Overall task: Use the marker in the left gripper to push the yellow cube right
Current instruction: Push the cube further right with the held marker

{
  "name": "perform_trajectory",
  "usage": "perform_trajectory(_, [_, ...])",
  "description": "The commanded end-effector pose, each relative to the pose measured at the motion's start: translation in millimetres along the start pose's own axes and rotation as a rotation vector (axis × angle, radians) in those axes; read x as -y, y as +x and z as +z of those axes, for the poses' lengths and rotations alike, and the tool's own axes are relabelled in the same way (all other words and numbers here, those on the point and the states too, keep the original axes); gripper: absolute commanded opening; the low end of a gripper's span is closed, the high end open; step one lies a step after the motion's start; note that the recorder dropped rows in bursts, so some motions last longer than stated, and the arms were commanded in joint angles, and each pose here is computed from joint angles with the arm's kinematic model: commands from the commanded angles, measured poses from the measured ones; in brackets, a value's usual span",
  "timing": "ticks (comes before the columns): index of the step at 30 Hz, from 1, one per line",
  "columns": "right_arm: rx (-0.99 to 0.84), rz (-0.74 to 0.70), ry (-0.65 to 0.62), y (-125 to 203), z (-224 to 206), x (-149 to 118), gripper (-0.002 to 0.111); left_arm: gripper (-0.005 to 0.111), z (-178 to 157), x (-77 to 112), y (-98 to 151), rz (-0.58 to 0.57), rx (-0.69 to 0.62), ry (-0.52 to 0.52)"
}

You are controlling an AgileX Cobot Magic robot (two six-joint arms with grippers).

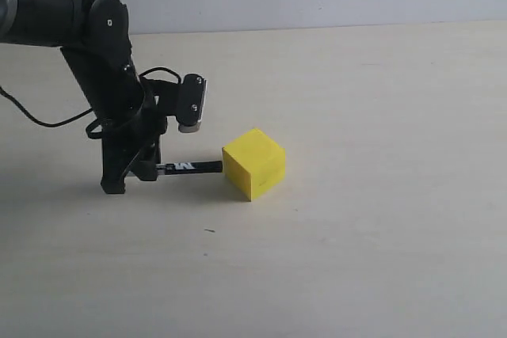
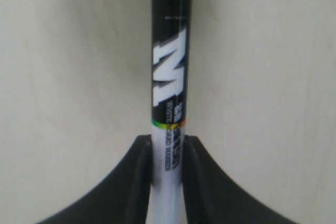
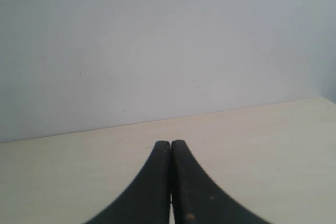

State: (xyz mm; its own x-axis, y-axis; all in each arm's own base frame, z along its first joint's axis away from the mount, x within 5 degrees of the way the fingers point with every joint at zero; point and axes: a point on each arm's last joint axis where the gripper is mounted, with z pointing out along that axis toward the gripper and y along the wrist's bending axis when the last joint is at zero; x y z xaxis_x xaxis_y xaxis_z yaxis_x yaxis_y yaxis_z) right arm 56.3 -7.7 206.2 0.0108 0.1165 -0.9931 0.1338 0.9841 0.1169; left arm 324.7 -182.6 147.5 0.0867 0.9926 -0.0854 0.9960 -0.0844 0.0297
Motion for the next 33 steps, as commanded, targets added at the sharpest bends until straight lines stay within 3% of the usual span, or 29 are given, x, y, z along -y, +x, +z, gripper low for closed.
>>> perform_trajectory(1, [0.010,0.004,0.004,0.5,-0.3,0.3,0.000,0.000,-1.7,-1.3,11.8,-0.172,-0.076,0.017])
perform_trajectory(12, [0.010,0.004,0.004,0.5,-0.3,0.3,0.000,0.000,-0.1,5.6,-10.6,-0.235,-0.047,-0.005])
perform_trajectory(16, [0.010,0.004,0.004,0.5,-0.3,0.3,0.000,0.000,4.2,5.9,-11.1,-0.317,-0.057,-0.001])
perform_trajectory(23, [0.010,0.004,0.004,0.5,-0.3,0.3,0.000,0.000,21.7,5.9,-11.8,-0.335,-0.086,0.029])
perform_trajectory(33, [0.010,0.004,0.004,0.5,-0.3,0.3,0.000,0.000,15.2,-10.0,-31.3,-0.385,0.078,-0.080])
